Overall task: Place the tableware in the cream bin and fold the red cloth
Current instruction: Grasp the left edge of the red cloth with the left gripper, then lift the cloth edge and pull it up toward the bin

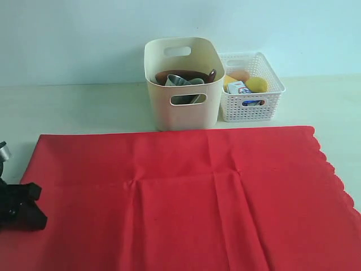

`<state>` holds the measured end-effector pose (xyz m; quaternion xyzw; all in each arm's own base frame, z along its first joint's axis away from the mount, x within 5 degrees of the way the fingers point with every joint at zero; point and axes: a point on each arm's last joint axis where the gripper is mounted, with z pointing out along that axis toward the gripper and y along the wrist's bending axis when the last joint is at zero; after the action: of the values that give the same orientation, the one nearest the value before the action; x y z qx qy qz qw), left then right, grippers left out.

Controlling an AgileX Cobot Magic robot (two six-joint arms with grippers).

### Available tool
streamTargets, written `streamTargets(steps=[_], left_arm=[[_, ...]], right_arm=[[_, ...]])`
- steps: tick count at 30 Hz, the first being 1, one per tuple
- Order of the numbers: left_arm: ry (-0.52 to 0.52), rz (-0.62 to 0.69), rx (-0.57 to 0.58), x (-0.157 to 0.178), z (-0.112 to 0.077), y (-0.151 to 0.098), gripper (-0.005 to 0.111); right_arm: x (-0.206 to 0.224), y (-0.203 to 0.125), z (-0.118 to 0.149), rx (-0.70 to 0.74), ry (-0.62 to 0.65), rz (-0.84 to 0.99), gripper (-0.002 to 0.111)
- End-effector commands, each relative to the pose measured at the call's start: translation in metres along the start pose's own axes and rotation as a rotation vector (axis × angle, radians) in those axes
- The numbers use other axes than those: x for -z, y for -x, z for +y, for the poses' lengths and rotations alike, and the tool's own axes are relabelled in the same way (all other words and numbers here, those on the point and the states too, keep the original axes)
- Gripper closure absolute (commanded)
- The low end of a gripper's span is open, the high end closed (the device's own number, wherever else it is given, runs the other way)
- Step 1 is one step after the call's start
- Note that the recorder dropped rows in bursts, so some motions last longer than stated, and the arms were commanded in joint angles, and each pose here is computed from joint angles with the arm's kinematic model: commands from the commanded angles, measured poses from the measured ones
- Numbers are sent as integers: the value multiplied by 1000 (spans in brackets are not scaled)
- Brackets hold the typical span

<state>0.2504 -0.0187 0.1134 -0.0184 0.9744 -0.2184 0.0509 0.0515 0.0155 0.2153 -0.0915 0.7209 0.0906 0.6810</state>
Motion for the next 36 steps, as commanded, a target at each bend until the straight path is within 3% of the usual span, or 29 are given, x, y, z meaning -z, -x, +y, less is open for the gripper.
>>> streamTargets(steps=[1, 4, 14, 19, 24, 31, 36], left_arm=[[-56, 7, -38, -3, -4, -2, 84], [-63, 2, -46, -1, -5, -2, 106], [-57, -155, -109, 40, -25, 0, 107], [17, -189, -117, 73, -34, 5, 107], [164, -193, -163, 122, -44, 9, 107], [94, -273, -212, 164, -72, 17, 107], [68, -276, -318, 171, -100, 20, 107]], right_arm=[[0, -1, 0, 0, -8, -5, 108], [0, -1, 0, 0, -8, -5, 108], [0, -1, 0, 0, -8, -5, 108], [0, -1, 0, 0, -8, -5, 108], [0, -1, 0, 0, -8, -5, 108], [0, -1, 0, 0, -8, -5, 108], [0, -1, 0, 0, -8, -5, 108]])
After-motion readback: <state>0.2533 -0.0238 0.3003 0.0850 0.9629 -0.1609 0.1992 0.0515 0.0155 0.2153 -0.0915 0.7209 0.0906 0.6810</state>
